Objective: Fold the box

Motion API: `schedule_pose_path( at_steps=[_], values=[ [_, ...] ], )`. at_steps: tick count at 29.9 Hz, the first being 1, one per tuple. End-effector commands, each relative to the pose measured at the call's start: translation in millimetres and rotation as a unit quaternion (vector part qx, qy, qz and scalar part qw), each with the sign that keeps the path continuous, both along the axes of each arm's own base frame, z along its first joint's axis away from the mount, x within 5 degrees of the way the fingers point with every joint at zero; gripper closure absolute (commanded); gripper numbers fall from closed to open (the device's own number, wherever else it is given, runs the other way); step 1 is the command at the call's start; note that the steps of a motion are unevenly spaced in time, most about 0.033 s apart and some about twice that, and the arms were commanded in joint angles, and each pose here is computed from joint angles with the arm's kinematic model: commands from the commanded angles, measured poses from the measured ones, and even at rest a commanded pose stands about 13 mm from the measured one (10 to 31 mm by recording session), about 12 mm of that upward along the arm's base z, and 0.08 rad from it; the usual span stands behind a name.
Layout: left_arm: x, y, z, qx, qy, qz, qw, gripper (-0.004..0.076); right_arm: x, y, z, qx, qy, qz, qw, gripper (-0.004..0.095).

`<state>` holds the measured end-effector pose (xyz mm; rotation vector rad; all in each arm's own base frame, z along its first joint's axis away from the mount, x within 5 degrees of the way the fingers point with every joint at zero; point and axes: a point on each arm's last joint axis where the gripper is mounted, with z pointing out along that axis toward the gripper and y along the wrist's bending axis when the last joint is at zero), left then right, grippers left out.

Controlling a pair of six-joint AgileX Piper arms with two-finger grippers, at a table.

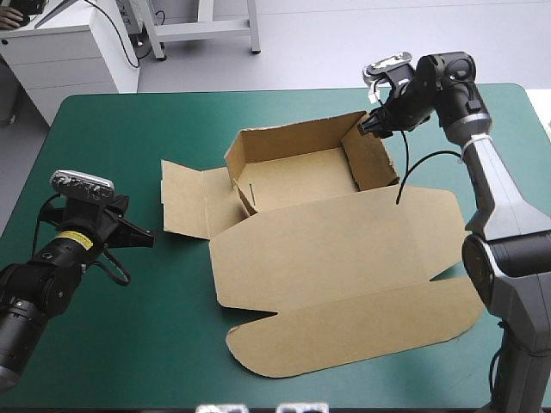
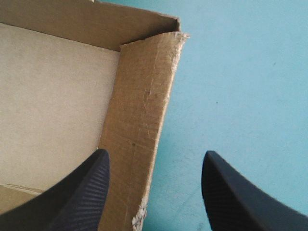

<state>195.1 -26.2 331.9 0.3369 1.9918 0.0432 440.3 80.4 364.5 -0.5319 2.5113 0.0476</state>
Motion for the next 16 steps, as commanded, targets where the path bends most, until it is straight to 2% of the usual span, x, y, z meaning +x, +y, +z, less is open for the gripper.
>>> schedule_pose_path(
  at_steps=[1, 9, 16],
  values=[
    [0.0, -0.8, 17.1, -0.012, -0.051, -0.001, 0.999, 0.0732, -27.5, -6.7, 53.1, 0.006, -0.064, -0.002, 0.998, 0.0377],
    [0.0, -0.8, 17.1, -0.012, -0.051, -0.001, 0.999, 0.0732, -20.8, -6.5, 42.5, 0.002, -0.051, -0.008, 0.999, 0.0377],
    [0.0, -0.8, 17.1, -0.012, -0.051, -0.001, 0.999, 0.0732, 4.7, 0.0, -1.5, 0.011, 0.002, -0.015, 1.0, 0.0379]
  ],
)
